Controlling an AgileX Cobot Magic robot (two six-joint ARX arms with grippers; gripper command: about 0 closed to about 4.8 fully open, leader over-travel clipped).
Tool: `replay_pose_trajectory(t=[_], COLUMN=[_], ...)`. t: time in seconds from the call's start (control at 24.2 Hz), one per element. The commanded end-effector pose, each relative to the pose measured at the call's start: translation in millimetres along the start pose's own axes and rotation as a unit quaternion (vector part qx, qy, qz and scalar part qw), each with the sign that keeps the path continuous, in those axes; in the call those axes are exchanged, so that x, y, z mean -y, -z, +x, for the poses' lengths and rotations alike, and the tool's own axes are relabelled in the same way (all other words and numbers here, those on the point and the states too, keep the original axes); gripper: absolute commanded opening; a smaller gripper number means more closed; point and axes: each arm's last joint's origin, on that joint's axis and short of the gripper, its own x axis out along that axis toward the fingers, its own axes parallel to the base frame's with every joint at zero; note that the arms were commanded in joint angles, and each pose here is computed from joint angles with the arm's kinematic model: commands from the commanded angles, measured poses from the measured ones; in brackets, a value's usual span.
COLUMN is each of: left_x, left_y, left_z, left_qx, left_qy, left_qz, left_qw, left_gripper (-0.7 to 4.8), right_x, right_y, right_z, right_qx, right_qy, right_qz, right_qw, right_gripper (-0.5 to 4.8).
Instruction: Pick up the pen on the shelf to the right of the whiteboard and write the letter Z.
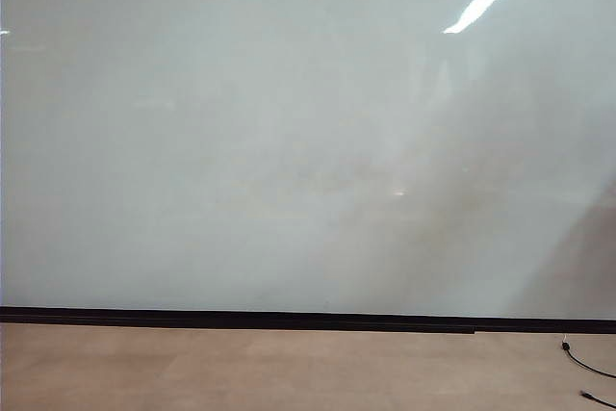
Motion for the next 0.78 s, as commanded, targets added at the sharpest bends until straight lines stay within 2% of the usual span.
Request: replay_pose_trajectory(t=[0.04,0.17,0.45,0.54,0.62,0.78], left_x=[0.0,0.0,0.1,0.1,0.1,0.0], left_y=[-1.8,-1.8,-1.8,-1.8,-1.8,-1.8], left_z=[-0.2,-0.2,-0.2,-0.2,-0.2,-0.2], left_qx=[0.007,0.007,0.007,0.006,0.007,0.007], left_qy=[0.0,0.0,0.0,0.0,0.0,0.0], left_qz=[0.002,0.002,0.002,0.002,0.002,0.002], left_qw=[1.0,1.0,1.0,1.0,1.0,1.0], left_gripper=[-0.04,-0.04,-0.05,-0.04,-0.04,-0.05], right_x=[0.1,-0.9,-1.6,-3.5,-9.3,-40.7], right_y=[-1.7,-2.8,-10.0,-12.6,-14.6,-22.4], right_z=[-0.9,-6.1,-7.4,-12.6,-21.8,-40.8], right_qx=[0.007,0.015,0.027,0.033,0.039,0.059], right_qy=[0.001,0.03,0.047,0.082,0.139,0.236], right_qz=[-0.002,-0.003,-0.009,-0.013,-0.013,-0.009], right_qw=[1.0,0.999,0.998,0.996,0.989,0.97], right_gripper=[-0.09,-0.09,-0.09,-0.09,-0.09,-0.09])
